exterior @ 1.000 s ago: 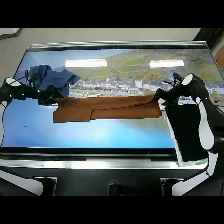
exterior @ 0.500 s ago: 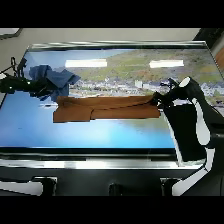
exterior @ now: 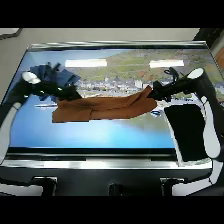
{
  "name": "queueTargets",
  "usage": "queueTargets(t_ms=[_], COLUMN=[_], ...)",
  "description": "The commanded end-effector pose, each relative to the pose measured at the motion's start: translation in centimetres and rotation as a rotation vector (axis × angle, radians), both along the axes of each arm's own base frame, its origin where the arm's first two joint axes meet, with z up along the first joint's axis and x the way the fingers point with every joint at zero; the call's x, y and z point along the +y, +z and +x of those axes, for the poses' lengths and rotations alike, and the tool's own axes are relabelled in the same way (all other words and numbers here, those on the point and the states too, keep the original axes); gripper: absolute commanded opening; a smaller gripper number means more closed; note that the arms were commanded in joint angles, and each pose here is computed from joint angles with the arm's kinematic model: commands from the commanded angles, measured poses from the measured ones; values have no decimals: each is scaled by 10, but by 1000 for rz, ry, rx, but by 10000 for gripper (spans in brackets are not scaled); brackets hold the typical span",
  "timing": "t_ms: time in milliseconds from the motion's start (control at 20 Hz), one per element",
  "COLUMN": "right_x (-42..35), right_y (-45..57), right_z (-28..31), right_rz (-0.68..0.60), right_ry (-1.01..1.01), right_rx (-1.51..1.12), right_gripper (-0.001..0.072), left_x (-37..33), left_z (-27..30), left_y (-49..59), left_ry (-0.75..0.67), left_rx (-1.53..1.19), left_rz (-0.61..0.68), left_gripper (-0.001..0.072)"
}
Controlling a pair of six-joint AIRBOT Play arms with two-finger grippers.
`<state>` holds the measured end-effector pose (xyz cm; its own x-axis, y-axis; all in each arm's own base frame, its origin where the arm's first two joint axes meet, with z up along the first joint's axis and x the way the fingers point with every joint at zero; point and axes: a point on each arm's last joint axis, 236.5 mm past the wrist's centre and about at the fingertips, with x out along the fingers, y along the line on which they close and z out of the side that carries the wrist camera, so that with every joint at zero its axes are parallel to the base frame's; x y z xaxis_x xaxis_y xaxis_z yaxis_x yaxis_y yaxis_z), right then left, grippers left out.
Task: Fold the shirts.
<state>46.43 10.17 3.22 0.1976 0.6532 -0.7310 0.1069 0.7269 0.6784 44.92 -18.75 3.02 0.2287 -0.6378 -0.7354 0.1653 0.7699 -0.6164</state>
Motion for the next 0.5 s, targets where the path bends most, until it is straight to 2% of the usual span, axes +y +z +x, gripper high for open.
queueTargets(t_ms=[0, 150, 300, 450], right_x=[38, 66, 69, 69], right_y=[73, 127, 173, 199], right_z=[-41, -74, -98, -115], right_rz=[75, 73, 81, 85], right_ry=[99, 148, 103, 76], right_rx=[-43, -124, -189, -229], right_gripper=[31, 32, 32, 33], left_x=[-114, -186, -216, -254], left_z=[-19, -39, -60, -69], left_y=[-35, -66, -97, -89], left_ry=[-36, -7, -10, 48], left_rx=[26, 175, 265, 311], left_rz=[-121, -274, -293, -398], left_gripper=[31, 32, 32, 32])
